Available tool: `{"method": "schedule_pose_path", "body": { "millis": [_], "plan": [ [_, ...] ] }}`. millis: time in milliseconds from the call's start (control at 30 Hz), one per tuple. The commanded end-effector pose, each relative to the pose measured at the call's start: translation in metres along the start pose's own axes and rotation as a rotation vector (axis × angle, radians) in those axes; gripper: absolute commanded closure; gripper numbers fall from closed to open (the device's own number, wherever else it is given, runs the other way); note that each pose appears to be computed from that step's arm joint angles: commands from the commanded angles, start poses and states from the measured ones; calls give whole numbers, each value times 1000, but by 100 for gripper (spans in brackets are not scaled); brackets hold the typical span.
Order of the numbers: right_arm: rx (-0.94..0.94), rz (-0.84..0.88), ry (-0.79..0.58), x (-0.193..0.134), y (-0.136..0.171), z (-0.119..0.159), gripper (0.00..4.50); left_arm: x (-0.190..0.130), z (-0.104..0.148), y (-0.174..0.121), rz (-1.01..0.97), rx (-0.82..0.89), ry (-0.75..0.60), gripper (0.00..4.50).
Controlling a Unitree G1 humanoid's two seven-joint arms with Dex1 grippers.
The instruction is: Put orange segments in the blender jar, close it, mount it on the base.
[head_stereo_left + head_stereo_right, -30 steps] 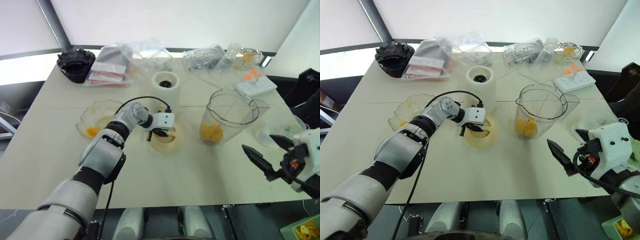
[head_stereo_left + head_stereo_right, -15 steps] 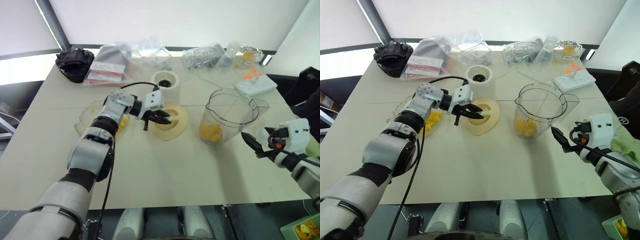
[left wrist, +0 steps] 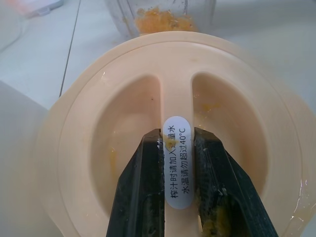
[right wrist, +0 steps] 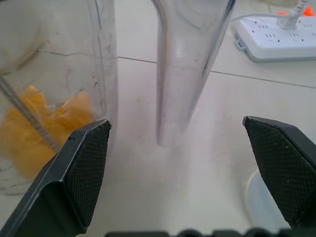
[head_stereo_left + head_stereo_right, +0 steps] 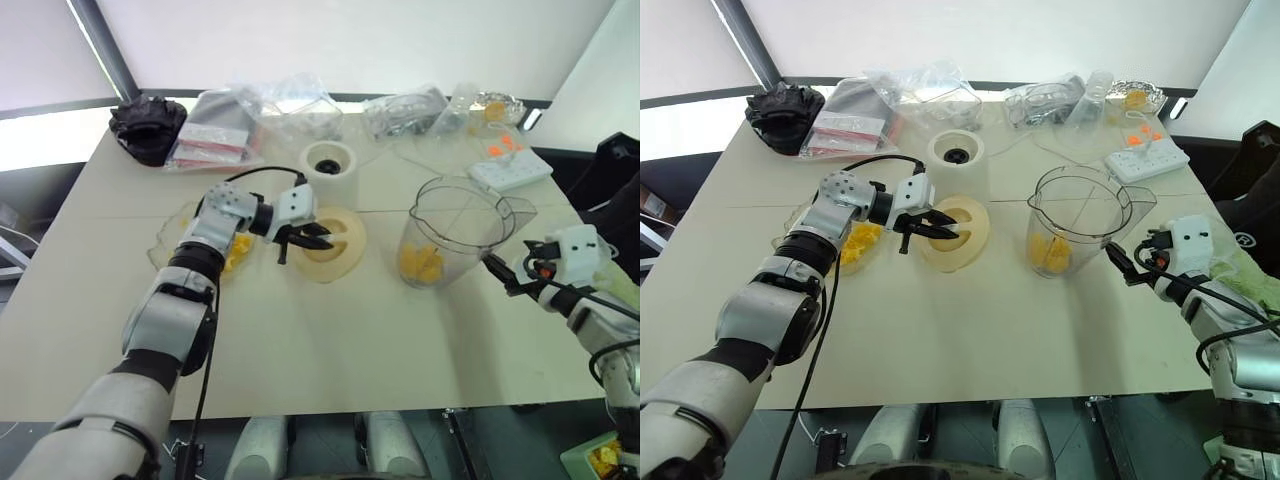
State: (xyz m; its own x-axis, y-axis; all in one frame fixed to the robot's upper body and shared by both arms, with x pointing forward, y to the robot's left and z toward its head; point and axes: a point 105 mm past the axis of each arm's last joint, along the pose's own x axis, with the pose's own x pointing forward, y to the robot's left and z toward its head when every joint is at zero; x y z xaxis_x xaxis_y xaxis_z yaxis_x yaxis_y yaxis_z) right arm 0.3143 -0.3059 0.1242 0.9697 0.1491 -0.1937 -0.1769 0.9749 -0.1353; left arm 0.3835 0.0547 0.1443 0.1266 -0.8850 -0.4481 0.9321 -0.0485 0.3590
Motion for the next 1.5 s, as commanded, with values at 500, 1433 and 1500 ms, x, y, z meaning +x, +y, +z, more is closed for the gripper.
{"method": "schedule_pose_path", "body": {
  "millis": [500,1433,1500],
  "plan": [
    [5,-56,-126,32,-23,25,0,-13,14,7,62,69,-28,425],
    [62,125,-316,26,104,66,360,-98,137,68,211,108,-231,425],
    [80,145,-327,26,120,71,360,-97,149,69,191,124,-257,425]
  ]
}}
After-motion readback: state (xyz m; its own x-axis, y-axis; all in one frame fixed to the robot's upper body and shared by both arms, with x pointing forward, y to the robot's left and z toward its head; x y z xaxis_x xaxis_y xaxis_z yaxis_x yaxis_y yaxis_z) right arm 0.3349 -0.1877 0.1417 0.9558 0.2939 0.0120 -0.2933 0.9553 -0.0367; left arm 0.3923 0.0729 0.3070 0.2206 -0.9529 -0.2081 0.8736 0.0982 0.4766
